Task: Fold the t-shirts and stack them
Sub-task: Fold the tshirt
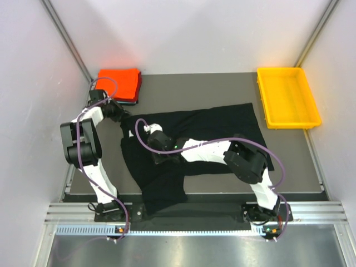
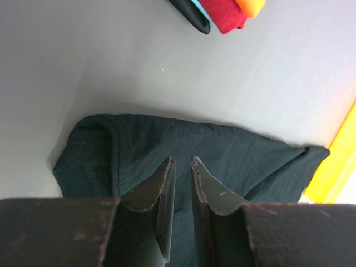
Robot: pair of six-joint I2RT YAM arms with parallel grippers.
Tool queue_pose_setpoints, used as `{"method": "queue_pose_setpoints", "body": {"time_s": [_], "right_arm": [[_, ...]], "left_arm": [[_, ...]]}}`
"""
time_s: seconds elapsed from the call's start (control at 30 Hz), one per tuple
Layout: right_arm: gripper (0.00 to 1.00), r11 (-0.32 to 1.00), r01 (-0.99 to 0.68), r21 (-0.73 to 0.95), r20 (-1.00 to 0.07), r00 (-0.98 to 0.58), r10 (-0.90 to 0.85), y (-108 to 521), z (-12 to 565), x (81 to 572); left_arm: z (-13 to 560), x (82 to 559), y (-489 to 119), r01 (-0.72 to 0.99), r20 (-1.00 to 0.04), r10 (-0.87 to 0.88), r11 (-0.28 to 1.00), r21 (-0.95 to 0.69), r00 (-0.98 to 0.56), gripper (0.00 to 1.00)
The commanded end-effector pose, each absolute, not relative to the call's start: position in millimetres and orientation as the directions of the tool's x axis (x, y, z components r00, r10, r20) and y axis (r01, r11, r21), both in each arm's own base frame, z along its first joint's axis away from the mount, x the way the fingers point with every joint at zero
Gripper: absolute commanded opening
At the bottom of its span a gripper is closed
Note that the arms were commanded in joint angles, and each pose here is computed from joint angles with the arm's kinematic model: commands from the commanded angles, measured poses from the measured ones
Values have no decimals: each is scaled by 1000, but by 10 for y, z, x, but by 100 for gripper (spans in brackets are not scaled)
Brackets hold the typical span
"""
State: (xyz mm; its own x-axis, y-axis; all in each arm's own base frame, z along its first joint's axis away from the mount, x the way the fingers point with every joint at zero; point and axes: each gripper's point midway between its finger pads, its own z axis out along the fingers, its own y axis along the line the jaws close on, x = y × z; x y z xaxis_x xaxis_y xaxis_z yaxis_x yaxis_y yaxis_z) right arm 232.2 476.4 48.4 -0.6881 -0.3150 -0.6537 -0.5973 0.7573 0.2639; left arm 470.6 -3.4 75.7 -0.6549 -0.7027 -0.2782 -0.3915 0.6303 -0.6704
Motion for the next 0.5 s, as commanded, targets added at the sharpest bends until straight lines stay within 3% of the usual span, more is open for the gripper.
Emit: {"method": "queue_pose_setpoints", "body": {"time_s": [0.0,0.17,0.3,0.47], "right_arm": [[0,719,-625,304,-693,-663,-283,4901,779,2229],[1,723,-620,304,-686,-669,-285,4920,792,2242],[23,736,-599,316,-688,-679,-257,4851,914,2295],[29,751,-563,345,-713,-678,-181,4599,1274,2491]], "left_arm": [[663,4791,-18,-385,-317,-697,652,-653,-642,22],[406,4760,80,-458,-314,-705,673,-581,-636,21],[201,4736,207,-510,-323,-700,696,-505,-636,19],[76,4856,357,-538,-351,-691,718,-442,-632,18]]}}
